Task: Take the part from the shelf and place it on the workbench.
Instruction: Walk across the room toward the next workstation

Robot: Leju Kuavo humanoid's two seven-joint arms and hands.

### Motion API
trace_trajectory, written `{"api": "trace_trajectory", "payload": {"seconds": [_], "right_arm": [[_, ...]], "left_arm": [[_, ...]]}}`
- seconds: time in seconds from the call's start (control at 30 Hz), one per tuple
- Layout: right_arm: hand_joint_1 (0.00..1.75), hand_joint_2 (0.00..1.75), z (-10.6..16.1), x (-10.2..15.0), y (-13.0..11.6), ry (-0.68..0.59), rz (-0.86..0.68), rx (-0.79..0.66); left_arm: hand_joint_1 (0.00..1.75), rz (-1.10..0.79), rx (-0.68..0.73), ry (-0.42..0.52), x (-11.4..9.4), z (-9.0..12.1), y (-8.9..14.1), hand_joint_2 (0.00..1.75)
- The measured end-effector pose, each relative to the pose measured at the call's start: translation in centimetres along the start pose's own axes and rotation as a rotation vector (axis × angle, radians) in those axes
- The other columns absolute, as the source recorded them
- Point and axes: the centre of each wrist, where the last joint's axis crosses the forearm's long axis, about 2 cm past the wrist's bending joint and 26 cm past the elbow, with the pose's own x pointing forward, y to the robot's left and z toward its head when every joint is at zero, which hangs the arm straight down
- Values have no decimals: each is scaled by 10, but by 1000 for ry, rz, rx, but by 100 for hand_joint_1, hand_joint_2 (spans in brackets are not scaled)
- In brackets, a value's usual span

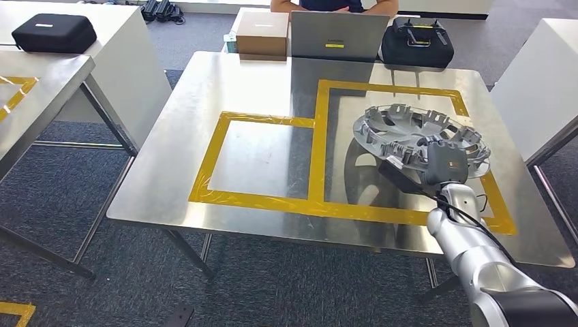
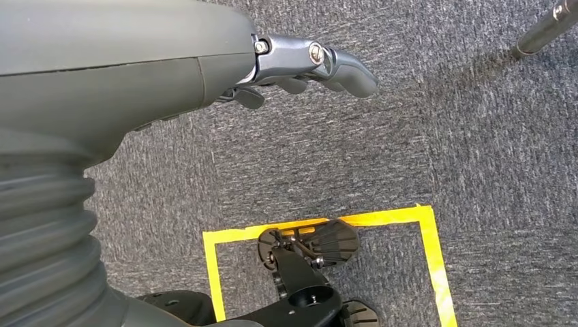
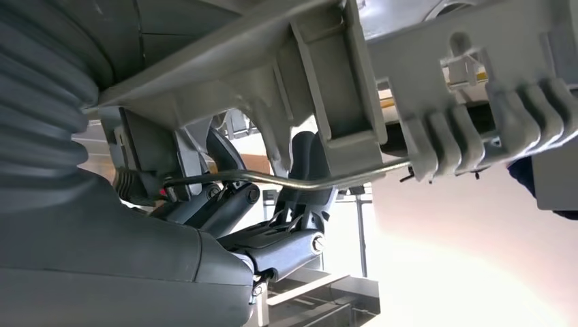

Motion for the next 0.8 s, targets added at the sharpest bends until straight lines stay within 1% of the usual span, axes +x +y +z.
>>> {"api": "trace_trajectory", "payload": {"seconds": [0.07,0.2,0.4,0.57,0.8], "right_arm": [[0,175,-1,1,-1,-7,-4,2],[0,175,-5,4,-3,-21,-17,0],[0,175,-6,9,-2,-50,-58,12],[0,175,-6,15,0,-106,-170,45],[0,175,-3,33,7,-229,-313,112]], "left_arm": [[0,0,0,1,0,0,0,175],[0,0,12,2,-1,0,0,0],[0,9,22,14,-2,1,0,0],[0,11,23,10,-2,1,0,0],[0,12,14,11,-2,1,0,0]]}}
